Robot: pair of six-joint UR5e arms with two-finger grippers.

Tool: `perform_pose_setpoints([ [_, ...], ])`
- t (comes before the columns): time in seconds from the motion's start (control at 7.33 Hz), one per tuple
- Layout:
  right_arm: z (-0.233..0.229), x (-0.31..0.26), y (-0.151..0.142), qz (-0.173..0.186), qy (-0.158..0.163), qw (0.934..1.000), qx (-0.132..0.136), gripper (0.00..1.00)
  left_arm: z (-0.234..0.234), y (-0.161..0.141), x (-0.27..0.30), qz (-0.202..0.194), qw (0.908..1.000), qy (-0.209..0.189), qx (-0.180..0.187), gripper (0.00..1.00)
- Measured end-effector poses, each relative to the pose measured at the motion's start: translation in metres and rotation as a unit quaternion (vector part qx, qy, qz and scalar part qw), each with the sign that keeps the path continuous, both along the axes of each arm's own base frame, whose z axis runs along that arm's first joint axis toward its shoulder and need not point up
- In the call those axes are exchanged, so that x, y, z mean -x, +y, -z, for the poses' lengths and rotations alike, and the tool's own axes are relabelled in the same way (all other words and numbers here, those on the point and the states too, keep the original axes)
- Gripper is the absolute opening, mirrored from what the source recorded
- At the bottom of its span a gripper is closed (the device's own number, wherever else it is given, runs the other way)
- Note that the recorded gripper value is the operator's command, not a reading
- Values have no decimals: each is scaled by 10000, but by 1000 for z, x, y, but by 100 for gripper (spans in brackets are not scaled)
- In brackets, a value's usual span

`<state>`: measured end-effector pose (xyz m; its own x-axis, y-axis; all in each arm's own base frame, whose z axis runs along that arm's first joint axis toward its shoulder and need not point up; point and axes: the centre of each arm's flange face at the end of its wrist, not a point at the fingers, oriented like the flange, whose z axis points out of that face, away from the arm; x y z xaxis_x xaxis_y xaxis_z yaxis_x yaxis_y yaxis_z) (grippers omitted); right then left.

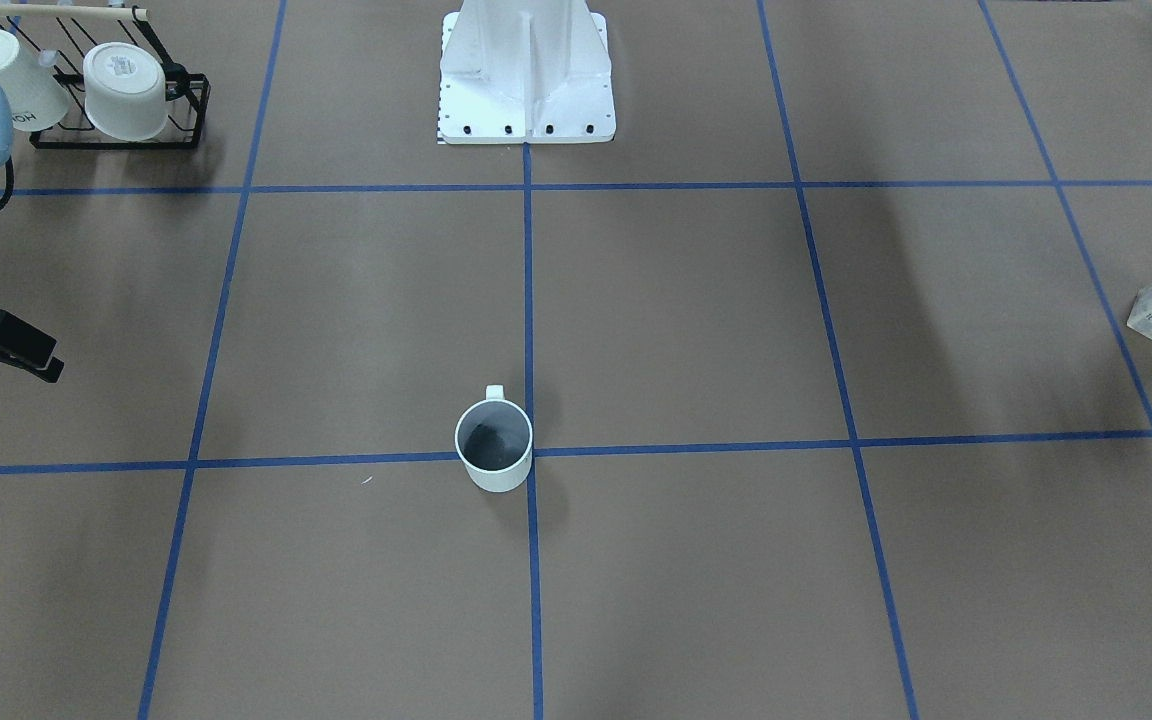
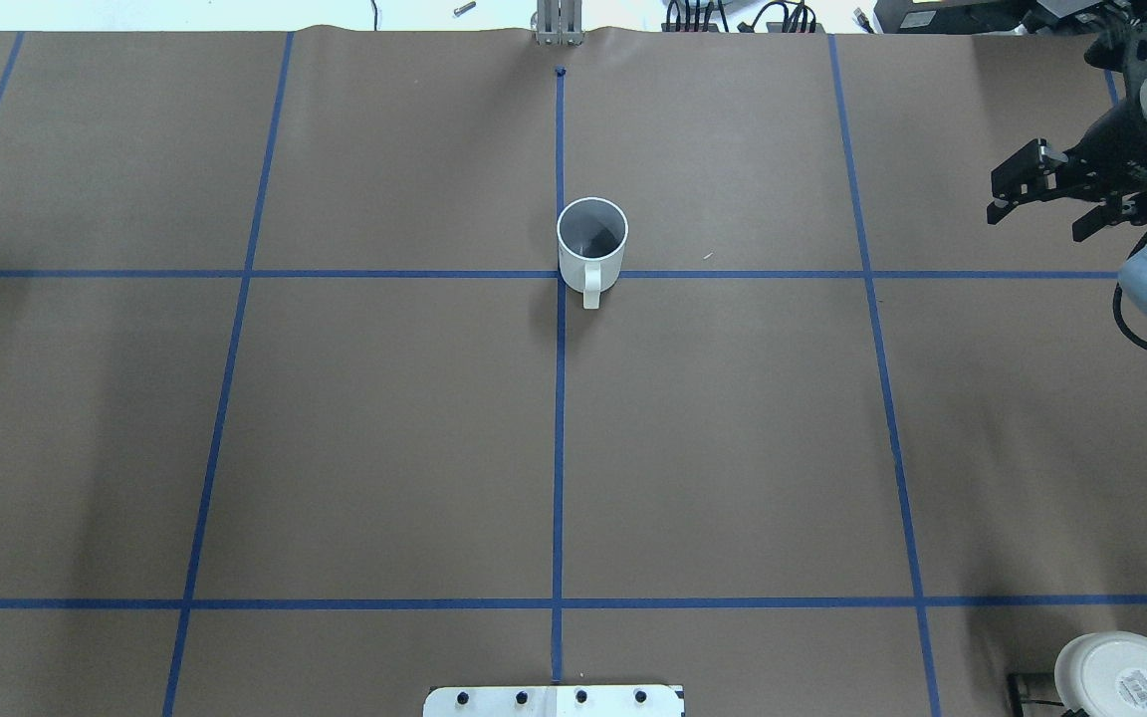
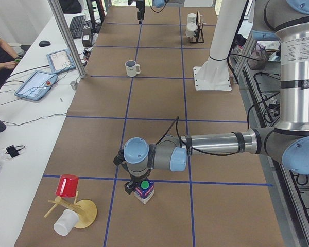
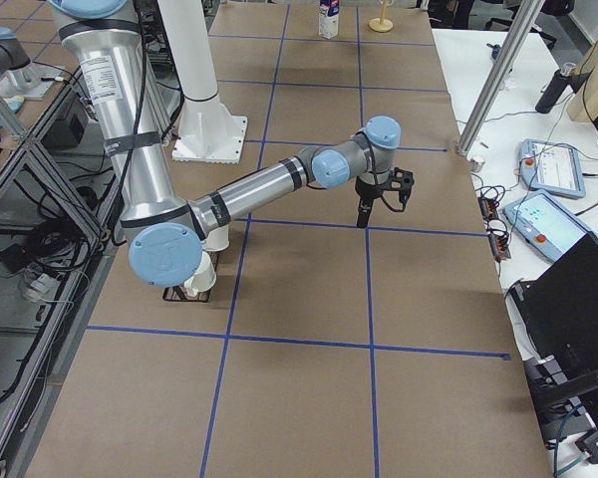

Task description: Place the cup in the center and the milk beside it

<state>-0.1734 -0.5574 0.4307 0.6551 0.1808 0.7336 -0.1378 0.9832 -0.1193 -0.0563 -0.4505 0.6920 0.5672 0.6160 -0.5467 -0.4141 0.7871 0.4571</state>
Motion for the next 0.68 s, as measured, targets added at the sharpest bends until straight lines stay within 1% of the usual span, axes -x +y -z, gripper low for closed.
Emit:
perform_pose_setpoints([
  [0.41,0,0,0,-14,26,10000,-9,100,-10,1,-9,-103,9999,-3,96,98],
  [0.55,-1,0,0,-18,34,10000,-12,100,-12,1,-10,-115,9999,-3,113,92],
  [0.68,-1,0,0,-17,37,10000,-13,100,-12,0,-11,-121,9999,-3,109,60],
])
